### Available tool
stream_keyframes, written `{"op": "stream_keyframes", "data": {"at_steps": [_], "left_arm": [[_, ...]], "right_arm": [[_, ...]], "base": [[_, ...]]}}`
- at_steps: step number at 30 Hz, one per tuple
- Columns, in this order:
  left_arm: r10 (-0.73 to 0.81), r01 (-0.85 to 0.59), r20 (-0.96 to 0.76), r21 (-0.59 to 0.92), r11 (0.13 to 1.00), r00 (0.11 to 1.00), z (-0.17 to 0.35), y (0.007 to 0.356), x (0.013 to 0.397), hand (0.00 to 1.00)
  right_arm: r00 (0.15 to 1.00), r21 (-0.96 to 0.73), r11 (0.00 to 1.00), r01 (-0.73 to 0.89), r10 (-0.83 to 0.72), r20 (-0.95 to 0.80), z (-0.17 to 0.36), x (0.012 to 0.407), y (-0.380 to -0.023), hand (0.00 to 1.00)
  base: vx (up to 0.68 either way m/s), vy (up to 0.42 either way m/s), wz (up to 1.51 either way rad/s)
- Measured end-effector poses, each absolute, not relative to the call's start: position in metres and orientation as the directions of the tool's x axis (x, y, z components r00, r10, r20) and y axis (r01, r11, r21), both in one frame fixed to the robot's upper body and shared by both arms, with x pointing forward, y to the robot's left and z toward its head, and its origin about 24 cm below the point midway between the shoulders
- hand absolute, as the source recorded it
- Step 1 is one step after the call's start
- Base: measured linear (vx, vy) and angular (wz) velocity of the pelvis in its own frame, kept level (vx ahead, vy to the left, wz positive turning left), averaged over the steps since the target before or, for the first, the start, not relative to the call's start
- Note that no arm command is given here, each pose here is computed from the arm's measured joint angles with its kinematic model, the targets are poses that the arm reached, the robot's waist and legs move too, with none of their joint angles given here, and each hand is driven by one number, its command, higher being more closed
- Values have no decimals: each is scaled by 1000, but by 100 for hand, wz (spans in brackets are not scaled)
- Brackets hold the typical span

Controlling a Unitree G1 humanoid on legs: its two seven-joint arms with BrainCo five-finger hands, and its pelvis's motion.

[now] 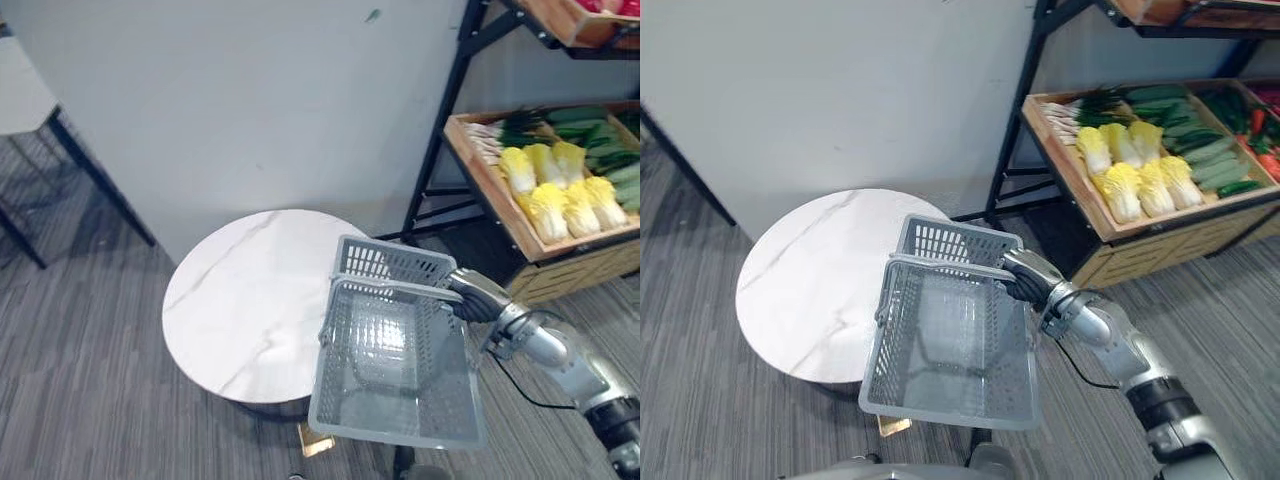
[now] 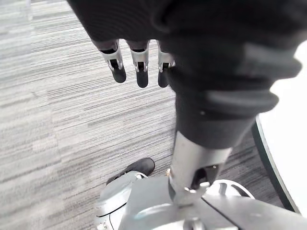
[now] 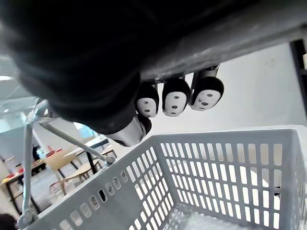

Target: Pick vegetable in the basket

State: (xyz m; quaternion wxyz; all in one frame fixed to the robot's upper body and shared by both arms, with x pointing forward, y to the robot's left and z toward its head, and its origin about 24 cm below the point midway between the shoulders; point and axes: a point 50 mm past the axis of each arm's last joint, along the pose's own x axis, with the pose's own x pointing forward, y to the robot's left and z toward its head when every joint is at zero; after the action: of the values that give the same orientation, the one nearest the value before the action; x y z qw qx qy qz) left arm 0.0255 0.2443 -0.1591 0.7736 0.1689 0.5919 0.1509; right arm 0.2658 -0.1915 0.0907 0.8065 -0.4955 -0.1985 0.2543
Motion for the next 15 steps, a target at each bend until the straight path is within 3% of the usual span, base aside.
{"op": "stream_keyframes", "data": {"at_steps": [6,10,15], "left_arm": [[460,-74,-860,456,887,221,-159,248,19,0],[463,-177,-862,433,884,205,-161,248,25,0],[476,-182,-852,443,878,218,-160,251,31,0]], "right_arm": [[709,-878,430,-209,685,168,101,261,-160,100],[638,-893,392,-223,751,170,109,266,-141,100],[579,-900,332,-283,807,116,105,270,-121,100]], "base": [[-127,63,-148],[-172,-34,-167],[-86,-139,-111]]}}
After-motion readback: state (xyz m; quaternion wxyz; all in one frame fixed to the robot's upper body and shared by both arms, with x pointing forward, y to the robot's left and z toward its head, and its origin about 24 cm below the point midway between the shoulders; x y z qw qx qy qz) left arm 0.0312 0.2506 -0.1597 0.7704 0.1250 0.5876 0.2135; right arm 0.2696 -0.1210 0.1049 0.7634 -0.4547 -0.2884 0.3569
